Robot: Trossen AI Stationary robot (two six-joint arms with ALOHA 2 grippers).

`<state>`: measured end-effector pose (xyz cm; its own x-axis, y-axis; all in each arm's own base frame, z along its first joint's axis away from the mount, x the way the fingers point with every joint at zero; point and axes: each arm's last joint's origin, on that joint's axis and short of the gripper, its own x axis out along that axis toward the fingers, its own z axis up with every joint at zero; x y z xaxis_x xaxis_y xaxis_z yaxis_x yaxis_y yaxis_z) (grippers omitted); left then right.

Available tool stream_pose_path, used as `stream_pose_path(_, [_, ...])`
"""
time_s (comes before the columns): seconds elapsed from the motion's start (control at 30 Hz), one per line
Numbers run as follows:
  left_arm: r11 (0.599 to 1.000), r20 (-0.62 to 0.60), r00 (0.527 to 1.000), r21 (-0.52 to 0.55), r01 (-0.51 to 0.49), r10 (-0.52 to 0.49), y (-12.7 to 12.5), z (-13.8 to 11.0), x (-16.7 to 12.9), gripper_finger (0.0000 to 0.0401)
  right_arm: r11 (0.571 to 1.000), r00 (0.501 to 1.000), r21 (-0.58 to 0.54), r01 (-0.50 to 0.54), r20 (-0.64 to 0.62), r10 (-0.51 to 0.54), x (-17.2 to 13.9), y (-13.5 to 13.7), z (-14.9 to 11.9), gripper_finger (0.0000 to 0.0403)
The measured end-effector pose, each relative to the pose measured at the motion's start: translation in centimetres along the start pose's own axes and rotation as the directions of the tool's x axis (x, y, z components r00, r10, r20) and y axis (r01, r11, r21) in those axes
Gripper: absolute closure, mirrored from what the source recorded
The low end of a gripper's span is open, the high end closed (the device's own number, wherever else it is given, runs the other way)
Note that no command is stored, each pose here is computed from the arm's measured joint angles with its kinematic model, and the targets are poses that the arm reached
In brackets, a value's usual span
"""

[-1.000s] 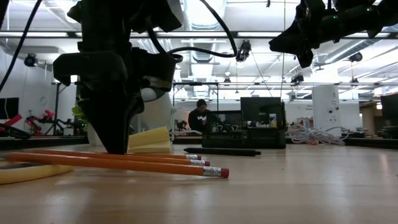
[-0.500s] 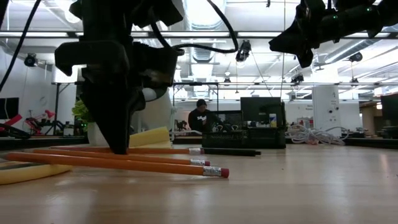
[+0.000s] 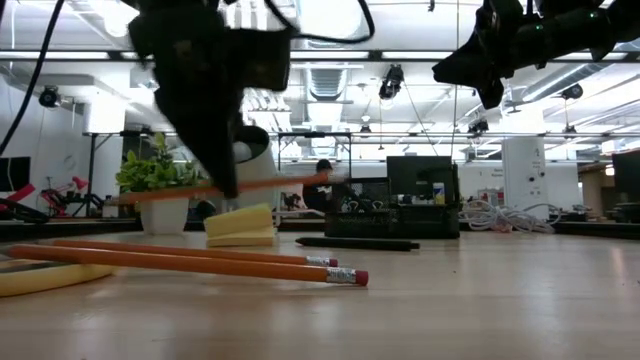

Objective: Pick and place office supplies into organizer
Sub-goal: Put the top pencil into the desk organizer

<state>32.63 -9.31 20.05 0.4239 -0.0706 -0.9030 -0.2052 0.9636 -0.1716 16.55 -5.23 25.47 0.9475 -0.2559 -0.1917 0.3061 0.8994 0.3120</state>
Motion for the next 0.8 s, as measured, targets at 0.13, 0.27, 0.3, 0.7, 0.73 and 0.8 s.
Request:
stream_pose_path(0.13, [0.999, 0.080, 0.997, -0.028, -0.018, 0.020, 0.8, 0.8, -1.4, 0.0397, 1.000, 1.000, 0.000, 0.000, 0.001, 0.000, 0.0, 0.0, 0.0, 0.0346])
stream_pose_path(0.27, [0.998, 0.184, 0.983, -0.063, -0.017, 0.028, 1.5, 1.9, -2.6, 0.0397, 1.000, 1.000, 0.000, 0.000, 0.002, 0.000, 0.0, 0.0, 0.0, 0.0346])
stream_pose_path(0.3, [0.997, 0.207, 0.978, -0.070, -0.014, 0.028, 1.7, 2.2, -2.9, 0.0397, 1.000, 1.000, 0.000, 0.000, 0.002, 0.000, 0.0, 0.0, 0.0, 0.0346])
stream_pose_path(0.7, [0.993, 0.429, 0.900, -0.115, -0.029, 0.076, 3.7, 4.7, -4.8, 0.0397, 1.000, 1.000, -0.001, -0.004, 0.012, 0.004, -0.2, 0.1, 0.2, 0.0346])
stream_pose_path(0.73, [0.992, 0.443, 0.892, -0.123, -0.036, 0.087, 3.8, 4.8, -4.9, 0.0397, 1.000, 1.000, -0.001, -0.004, 0.015, 0.004, -0.3, 0.1, 0.2, 0.0346])
stream_pose_path(0.8, [0.991, 0.468, 0.879, -0.124, -0.043, 0.097, 4.2, 5.2, -5.0, 0.0397, 1.000, 1.000, -0.001, -0.006, 0.020, 0.006, -0.3, 0.1, 0.2, 0.0346])
